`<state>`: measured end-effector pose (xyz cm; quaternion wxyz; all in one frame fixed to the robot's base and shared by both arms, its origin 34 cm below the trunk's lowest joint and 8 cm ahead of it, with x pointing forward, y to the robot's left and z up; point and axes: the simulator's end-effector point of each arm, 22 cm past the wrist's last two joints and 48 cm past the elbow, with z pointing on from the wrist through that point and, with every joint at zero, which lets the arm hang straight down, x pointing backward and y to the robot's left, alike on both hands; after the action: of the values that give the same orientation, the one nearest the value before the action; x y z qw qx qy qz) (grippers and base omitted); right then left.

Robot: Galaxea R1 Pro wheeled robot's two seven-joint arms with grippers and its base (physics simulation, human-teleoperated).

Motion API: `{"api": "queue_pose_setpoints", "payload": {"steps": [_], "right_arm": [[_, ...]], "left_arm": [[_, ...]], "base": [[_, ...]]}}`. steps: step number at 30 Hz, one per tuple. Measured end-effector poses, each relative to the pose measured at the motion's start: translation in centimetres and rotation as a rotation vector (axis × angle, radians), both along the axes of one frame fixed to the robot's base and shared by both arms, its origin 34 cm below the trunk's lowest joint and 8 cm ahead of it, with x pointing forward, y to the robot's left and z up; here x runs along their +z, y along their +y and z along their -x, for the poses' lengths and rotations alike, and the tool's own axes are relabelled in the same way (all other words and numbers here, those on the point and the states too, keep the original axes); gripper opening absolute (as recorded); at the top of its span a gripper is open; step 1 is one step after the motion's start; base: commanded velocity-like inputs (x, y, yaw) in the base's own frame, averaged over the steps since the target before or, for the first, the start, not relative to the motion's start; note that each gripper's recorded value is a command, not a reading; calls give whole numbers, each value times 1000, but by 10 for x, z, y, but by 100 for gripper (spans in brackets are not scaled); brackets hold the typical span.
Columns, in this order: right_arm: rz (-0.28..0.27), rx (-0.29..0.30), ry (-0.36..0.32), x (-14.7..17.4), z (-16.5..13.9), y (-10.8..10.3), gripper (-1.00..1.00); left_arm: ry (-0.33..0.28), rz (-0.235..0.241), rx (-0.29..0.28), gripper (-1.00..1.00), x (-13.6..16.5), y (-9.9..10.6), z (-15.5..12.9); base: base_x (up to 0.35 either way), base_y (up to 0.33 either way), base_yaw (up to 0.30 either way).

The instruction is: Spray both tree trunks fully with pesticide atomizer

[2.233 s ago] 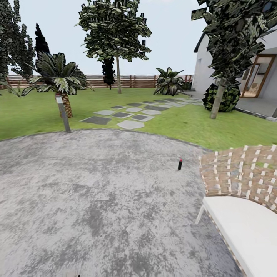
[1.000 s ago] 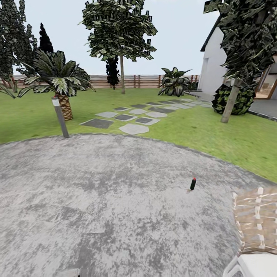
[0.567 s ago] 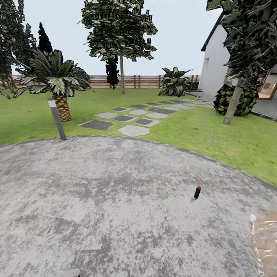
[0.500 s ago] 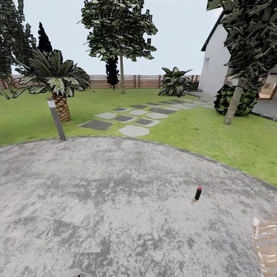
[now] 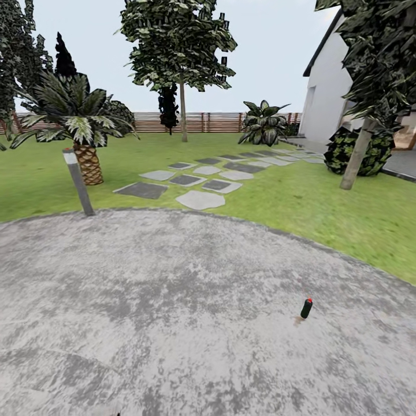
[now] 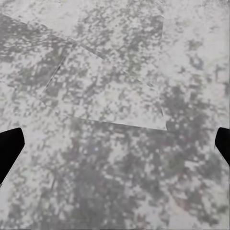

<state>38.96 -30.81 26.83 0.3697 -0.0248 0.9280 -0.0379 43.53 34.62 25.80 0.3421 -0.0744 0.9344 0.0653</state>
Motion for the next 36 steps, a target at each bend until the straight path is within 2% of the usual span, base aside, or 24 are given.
{"api": "queue_pose_setpoints", "payload": {"steps": [36], "right_arm": [[5,0,-1,1,0,-3,100]], "left_arm": [[1,0,0,100,0,0,0]], "base": [[339,0,0]]}}
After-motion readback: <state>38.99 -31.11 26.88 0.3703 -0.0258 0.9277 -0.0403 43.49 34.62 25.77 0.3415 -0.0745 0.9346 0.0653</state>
